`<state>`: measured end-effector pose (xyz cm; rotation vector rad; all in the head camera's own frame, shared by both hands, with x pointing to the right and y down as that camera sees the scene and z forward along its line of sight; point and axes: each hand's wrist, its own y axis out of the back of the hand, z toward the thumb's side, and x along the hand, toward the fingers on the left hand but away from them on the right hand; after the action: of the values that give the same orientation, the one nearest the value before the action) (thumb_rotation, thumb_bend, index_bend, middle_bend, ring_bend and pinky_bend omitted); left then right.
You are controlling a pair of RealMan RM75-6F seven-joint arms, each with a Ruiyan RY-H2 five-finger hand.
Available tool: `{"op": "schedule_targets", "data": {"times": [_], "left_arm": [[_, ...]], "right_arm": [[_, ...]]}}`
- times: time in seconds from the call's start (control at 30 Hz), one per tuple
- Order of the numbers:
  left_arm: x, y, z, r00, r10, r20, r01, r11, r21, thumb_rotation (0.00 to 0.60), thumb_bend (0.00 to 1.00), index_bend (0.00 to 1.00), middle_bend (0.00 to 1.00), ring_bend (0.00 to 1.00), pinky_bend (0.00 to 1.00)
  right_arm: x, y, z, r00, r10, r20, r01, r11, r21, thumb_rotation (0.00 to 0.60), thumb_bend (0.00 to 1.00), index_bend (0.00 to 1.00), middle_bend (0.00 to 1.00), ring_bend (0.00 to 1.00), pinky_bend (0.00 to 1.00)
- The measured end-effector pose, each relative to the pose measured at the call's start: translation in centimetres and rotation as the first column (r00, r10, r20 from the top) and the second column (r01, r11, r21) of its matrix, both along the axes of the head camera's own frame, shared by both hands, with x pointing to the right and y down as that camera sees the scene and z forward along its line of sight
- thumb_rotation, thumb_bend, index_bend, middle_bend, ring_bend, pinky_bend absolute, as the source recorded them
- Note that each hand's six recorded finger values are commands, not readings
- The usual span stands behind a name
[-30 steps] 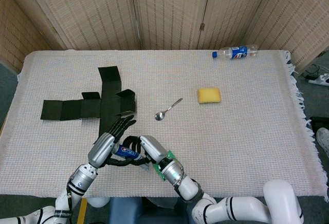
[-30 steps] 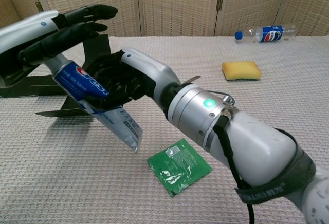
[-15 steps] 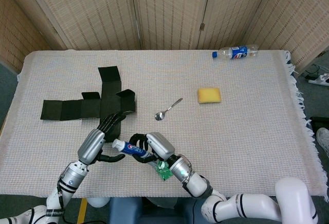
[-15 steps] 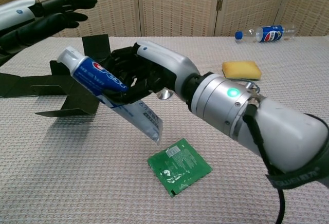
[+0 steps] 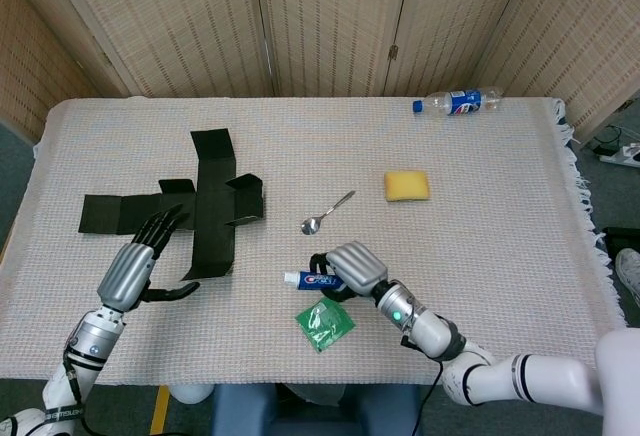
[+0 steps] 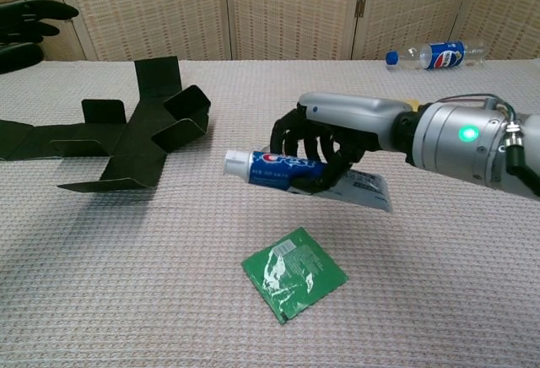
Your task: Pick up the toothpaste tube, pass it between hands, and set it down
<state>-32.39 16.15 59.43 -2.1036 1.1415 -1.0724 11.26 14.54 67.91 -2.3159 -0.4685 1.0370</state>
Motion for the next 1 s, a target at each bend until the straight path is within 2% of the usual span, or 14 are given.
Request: {"op": "schedule_targets", "data": {"times": [0.13,0.23,0.3,0.37,0.43,0.53,0.6,0.63,0.7,0.73,0.77,0.9,1.0], "left_arm": [[-1.6,0.3,0.3,0.997,-0.015,0.082,0.015,1.000,0.002,0.199,0.15,0.00,0.00,0.00,0.00],[-2.6,0.5,0.4,0.991,-0.027,0.133,0.025,1.000,0.012,0.212,0.15,0.00,0.00,0.00,0.00],[-3.4,0.7,0.4,0.986,-0.035,0.163,0.032,0.999,0.021,0.217,0.15,0.00,0.00,0.00,0.00],[-4.1,0.8,0.4,0.982,-0.045,0.185,0.041,0.999,0.025,0.219,0.15,0.00,0.00,0.00,0.00],[-4.6,0.8,0.4,0.978,-0.056,0.199,0.051,0.998,0.030,0.219,0.15,0.00,0.00,0.00,0.00],[-5.6,0.8,0.4,0.973,-0.074,0.219,0.069,0.997,0.030,0.227,0.15,0.00,0.00,0.00,0.00],[-6.2,0.8,0.4,0.968,-0.080,0.237,0.075,0.997,0.030,0.265,0.15,0.00,0.00,0.00,0.00],[-6.5,0.8,0.4,0.966,-0.082,0.246,0.076,0.997,0.032,0.309,0.15,0.00,0.00,0.00,0.00],[-7.0,0.7,0.3,0.961,-0.091,0.263,0.083,0.996,0.041,0.518,0.15,0.00,0.03,0.00,0.00],[-7.3,0.7,0.2,0.958,-0.096,0.269,0.086,0.995,0.049,0.572,0.15,0.00,0.04,0.00,0.00],[-7.6,0.6,0.1,0.954,-0.101,0.283,0.087,0.994,0.063,0.600,0.15,0.01,0.05,0.01,0.00],[-9.1,0.5,-0.3,0.929,-0.120,0.349,0.084,0.990,0.116,0.600,0.15,0.08,0.10,0.06,0.00],[-10.3,1.0,-0.5,0.912,-0.143,0.385,0.099,0.986,0.131,0.600,0.17,0.10,0.13,0.09,0.00]], "right_arm": [[1.1,0.1,1.0,0.993,-0.057,-0.105,0.062,0.997,0.046,0.600,1.00,0.59,0.52,0.55,0.50],[1.7,0.1,1.8,0.981,-0.084,-0.175,0.098,0.993,0.069,0.600,1.00,0.42,0.40,0.45,0.44],[2.0,0.1,2.2,0.971,-0.100,-0.217,0.121,0.989,0.083,0.600,0.99,0.23,0.25,0.34,0.38],[2.3,0.2,2.6,0.963,-0.108,-0.249,0.134,0.987,0.092,0.600,0.94,0.09,0.17,0.29,0.34],[2.6,0.3,2.8,0.959,-0.098,-0.267,0.126,0.988,0.089,0.600,0.87,0.01,0.12,0.26,0.31],[2.9,0.3,2.4,0.964,-0.069,-0.255,0.093,0.992,0.083,0.600,0.83,0.00,0.08,0.24,0.30],[3.4,0.0,1.8,0.971,-0.039,-0.235,0.062,0.994,0.089,0.600,0.83,0.00,0.08,0.24,0.30],[3.7,-0.1,1.4,0.974,-0.025,-0.226,0.048,0.994,0.096,0.600,0.83,0.00,0.08,0.24,0.30],[4.7,-0.6,0.3,0.979,0.008,-0.205,0.018,0.992,0.121,0.600,0.83,0.00,0.10,0.26,0.30],[5.2,-0.8,-0.2,0.980,0.022,-0.197,0.005,0.991,0.136,0.600,0.83,0.00,0.12,0.27,0.31],[5.7,-1.0,-0.8,0.981,0.036,-0.190,-0.007,0.988,0.152,0.600,0.83,0.01,0.17,0.30,0.31],[8.5,-1.6,-3.2,0.982,0.105,-0.159,-0.062,0.965,0.257,0.600,0.83,0.15,0.25,0.34,0.33],[12.1,-1.6,-5.0,0.972,0.170,-0.161,-0.109,0.938,0.328,0.600,0.83,0.16,0.26,0.34,0.33]]}}
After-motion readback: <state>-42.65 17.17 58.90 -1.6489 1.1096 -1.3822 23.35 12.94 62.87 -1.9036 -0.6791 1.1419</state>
